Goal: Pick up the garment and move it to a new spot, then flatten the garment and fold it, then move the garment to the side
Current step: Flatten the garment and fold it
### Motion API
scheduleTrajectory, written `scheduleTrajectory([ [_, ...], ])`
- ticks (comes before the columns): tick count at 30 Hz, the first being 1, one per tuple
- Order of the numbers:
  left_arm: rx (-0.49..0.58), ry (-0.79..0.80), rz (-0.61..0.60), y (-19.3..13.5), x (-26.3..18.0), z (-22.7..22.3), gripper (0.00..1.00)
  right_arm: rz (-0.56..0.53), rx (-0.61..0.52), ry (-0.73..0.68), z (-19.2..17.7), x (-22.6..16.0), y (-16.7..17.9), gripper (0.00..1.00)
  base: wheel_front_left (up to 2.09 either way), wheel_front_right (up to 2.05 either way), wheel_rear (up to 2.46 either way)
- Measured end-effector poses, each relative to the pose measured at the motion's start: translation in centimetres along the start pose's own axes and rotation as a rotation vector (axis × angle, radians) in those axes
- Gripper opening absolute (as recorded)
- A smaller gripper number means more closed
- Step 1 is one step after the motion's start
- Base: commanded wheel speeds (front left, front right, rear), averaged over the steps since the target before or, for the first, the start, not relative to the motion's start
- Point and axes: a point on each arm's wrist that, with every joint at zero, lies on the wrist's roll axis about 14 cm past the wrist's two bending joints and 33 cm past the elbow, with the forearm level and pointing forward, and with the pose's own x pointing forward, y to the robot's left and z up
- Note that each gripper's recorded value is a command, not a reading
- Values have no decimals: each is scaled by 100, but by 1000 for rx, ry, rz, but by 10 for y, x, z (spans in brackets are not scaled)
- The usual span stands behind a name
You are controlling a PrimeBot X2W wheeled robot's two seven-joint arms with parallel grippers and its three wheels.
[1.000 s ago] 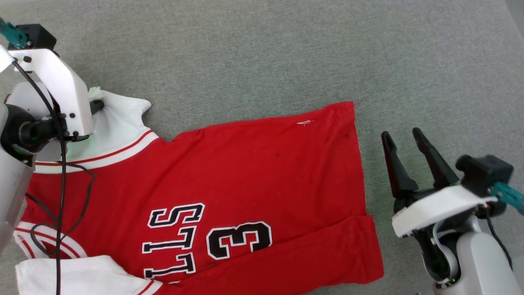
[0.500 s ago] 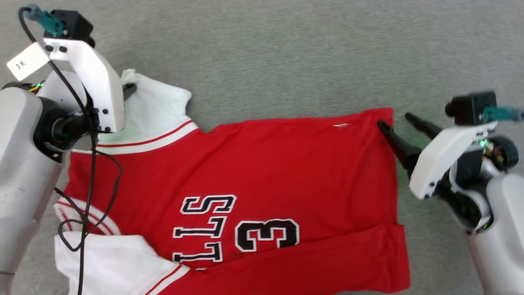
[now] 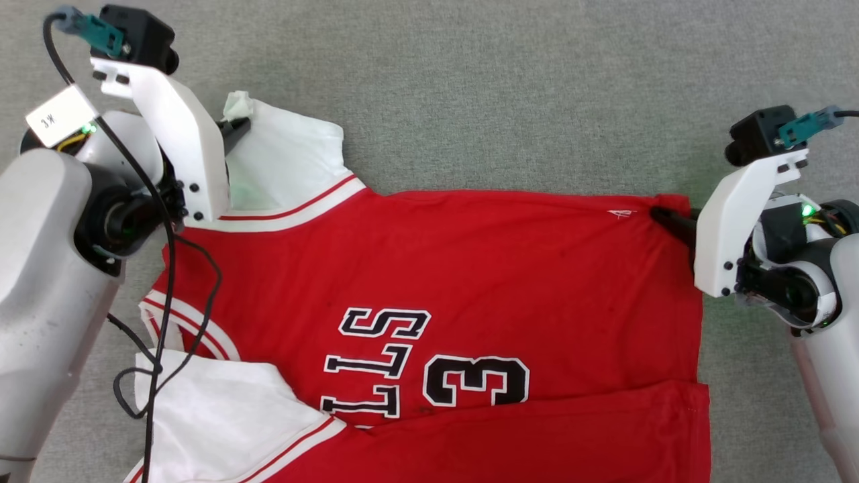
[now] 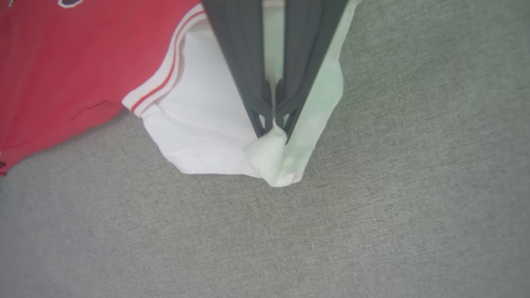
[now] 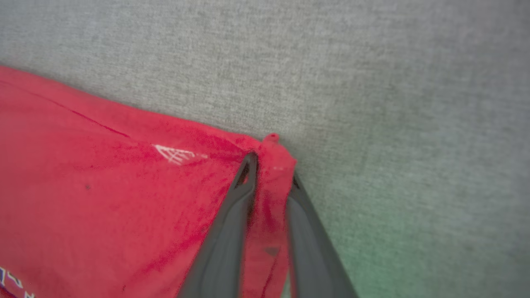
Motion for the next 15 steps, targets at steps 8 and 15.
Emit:
scheduleTrajectory([
  [8,18,-86,22,0,-22,7,0,-5,-11,-132,26,-23,3,0,0,0,0],
  [15,2,-210,76,6,-61,10,0,-41,-23,-366,52,-68,2,0,0,0,0],
])
